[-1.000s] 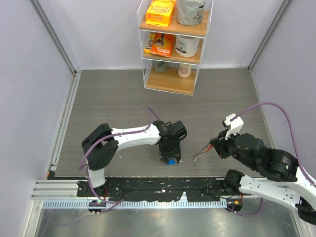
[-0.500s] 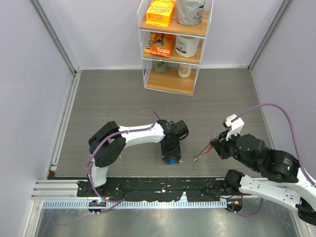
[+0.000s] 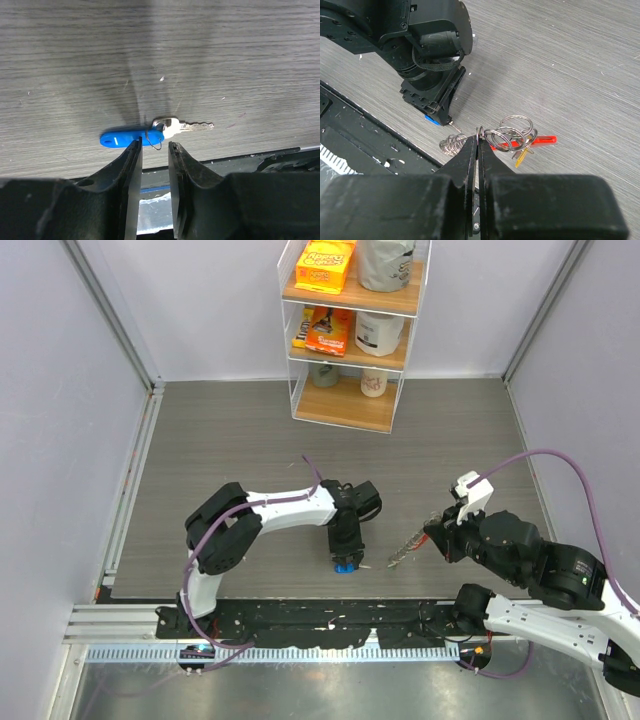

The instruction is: Put the keys on the keyring

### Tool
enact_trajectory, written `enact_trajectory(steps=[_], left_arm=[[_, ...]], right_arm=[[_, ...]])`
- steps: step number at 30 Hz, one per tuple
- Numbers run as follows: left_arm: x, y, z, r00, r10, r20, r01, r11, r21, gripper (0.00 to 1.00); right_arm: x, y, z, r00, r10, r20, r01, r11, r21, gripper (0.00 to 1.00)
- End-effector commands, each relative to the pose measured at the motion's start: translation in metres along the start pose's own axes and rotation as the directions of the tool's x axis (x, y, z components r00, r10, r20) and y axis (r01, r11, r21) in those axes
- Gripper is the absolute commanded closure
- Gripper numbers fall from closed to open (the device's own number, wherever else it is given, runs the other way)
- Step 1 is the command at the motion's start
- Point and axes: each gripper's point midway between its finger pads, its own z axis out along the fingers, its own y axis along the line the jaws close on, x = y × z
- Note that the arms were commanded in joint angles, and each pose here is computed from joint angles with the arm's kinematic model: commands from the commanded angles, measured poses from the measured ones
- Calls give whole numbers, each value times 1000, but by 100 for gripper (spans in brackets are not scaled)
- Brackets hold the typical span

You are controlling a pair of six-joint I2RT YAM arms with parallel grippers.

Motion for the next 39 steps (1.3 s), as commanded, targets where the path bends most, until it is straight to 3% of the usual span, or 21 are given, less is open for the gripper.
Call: enact_trajectory(steps=[1, 9, 13, 19, 25, 29, 33, 37, 39], left_arm=[[-2, -8, -4, 1000, -13, -11, 13, 1000, 17, 69], [-1, -8, 1, 1000, -11, -26, 12, 1000, 14, 84], [-1, -7, 3, 1000, -5, -27, 6, 1000, 15, 99], [-7, -7, -5, 1000, 28, 7, -28, 998, 48, 100], [-15, -25, -43, 968, 219, 122, -237, 957, 166, 100], [-10, -37, -80, 904, 366, 220, -413, 879, 236, 100], [-1, -37, -123, 800, 497, 337, -586, 768, 258, 100], [16, -34, -159, 698, 574, 428, -709, 638, 301, 100], [29, -33, -174, 635, 611, 472, -771, 543, 333, 100]], right_arm=[[-18, 6, -3, 997, 25, 77, -22, 999, -30, 94], [-18, 6, -4, 996, 27, 81, -24, 999, -37, 95], [-18, 6, -5, 996, 34, 87, -30, 999, -43, 94], [-19, 9, -5, 996, 29, 79, -24, 998, -58, 94], [-26, 20, -7, 997, -8, 75, 16, 994, -106, 94], [-35, 28, -14, 993, -65, 98, 80, 983, -163, 94], [-40, 39, -20, 986, -142, 87, 159, 962, -223, 94], [-43, 52, -23, 974, -218, 60, 226, 930, -291, 94], [-44, 60, -26, 969, -240, 57, 245, 910, -334, 94]])
